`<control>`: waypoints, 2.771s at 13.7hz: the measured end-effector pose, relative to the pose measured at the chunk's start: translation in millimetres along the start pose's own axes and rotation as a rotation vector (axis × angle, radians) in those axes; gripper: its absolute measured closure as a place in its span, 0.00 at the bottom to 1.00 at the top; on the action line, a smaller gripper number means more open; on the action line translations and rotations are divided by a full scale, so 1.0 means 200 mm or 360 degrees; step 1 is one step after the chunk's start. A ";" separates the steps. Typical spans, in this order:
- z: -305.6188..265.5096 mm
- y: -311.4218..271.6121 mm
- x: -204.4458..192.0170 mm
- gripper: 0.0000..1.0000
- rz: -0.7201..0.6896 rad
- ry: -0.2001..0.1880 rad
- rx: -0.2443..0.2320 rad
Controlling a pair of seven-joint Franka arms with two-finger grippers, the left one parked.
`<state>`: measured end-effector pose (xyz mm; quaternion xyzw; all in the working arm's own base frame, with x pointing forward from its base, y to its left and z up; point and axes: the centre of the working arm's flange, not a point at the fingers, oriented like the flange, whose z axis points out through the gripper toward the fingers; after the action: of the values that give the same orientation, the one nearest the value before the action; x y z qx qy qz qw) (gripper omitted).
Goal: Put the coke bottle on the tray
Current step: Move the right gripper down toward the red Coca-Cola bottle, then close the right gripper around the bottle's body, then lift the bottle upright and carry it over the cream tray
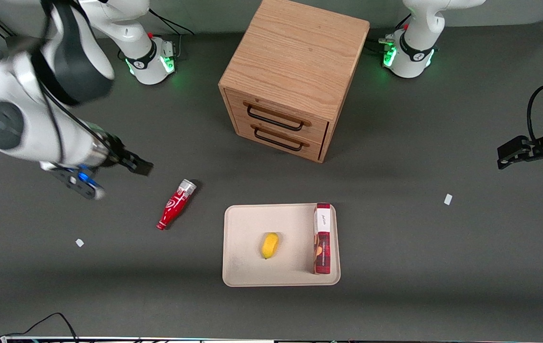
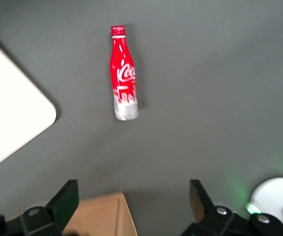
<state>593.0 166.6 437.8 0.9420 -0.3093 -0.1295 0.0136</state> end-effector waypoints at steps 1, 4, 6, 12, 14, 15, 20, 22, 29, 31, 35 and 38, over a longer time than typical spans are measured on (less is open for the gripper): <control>0.17 -0.01 0.04 0.00 0.0028 0.0009 0.0012; 0.61 -0.01 0.11 0.00 0.0137 0.0090 0.0036; 0.84 -0.04 0.15 0.00 0.0188 0.0146 0.0046; 1.25 -0.14 0.24 0.07 0.0234 0.0274 0.0098; 1.29 -0.16 0.23 0.14 0.0200 0.0290 0.0080; 1.30 -0.16 0.23 0.27 0.0187 0.0295 0.0075; 1.26 -0.19 0.21 0.45 0.0134 0.0317 0.0083; 1.13 -0.21 0.21 0.45 0.0046 0.0333 0.0051; -0.08 -0.25 0.03 0.45 -0.0358 0.0449 -0.0028; -0.34 -0.31 -0.06 0.45 -0.0516 0.0475 0.0069; -0.22 -0.65 -0.18 0.45 -0.0753 0.0335 0.0228; 0.29 -0.93 -0.08 0.45 -0.0801 0.0218 0.0328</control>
<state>673.5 330.0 366.1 0.9922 -0.0756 -0.0326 -0.0941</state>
